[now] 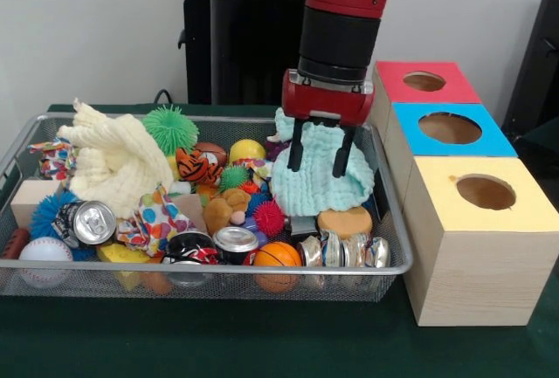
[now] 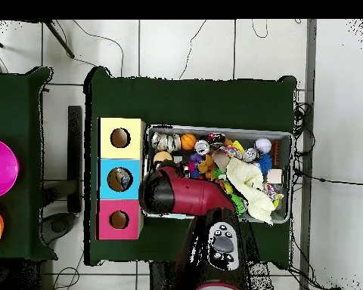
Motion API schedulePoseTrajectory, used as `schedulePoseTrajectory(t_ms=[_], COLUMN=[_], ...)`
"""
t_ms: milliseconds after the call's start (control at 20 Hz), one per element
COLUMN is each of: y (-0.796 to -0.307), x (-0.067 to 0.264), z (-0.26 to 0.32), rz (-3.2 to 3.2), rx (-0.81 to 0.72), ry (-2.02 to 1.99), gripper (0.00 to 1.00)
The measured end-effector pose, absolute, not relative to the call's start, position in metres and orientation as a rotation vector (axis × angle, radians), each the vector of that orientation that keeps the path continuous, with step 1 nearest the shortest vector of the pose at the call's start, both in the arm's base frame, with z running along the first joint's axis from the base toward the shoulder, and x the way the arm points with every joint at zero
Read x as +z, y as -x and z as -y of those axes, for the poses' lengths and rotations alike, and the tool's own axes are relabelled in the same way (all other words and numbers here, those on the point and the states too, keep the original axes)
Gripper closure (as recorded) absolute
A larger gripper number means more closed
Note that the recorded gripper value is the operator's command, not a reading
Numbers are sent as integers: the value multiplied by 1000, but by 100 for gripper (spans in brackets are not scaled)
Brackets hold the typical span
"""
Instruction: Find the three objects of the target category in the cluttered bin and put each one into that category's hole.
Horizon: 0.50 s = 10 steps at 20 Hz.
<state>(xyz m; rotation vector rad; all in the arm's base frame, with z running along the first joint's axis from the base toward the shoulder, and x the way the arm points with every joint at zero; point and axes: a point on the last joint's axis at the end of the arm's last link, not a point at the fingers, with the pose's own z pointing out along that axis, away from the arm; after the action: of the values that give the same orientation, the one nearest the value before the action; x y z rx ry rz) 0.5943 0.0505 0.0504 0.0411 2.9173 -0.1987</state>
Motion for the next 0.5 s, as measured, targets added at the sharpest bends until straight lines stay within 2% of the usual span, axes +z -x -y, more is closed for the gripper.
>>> schedulePoseTrajectory(t_ms=[250,300,500], y=[-580,-572,-566], x=[37,30,25], z=[-35,-18,-4], rz=[-2920,-2916,-2908], rx=[-281,-343,-387], ry=[-36,-40,-47], gripper=[0,100,100])
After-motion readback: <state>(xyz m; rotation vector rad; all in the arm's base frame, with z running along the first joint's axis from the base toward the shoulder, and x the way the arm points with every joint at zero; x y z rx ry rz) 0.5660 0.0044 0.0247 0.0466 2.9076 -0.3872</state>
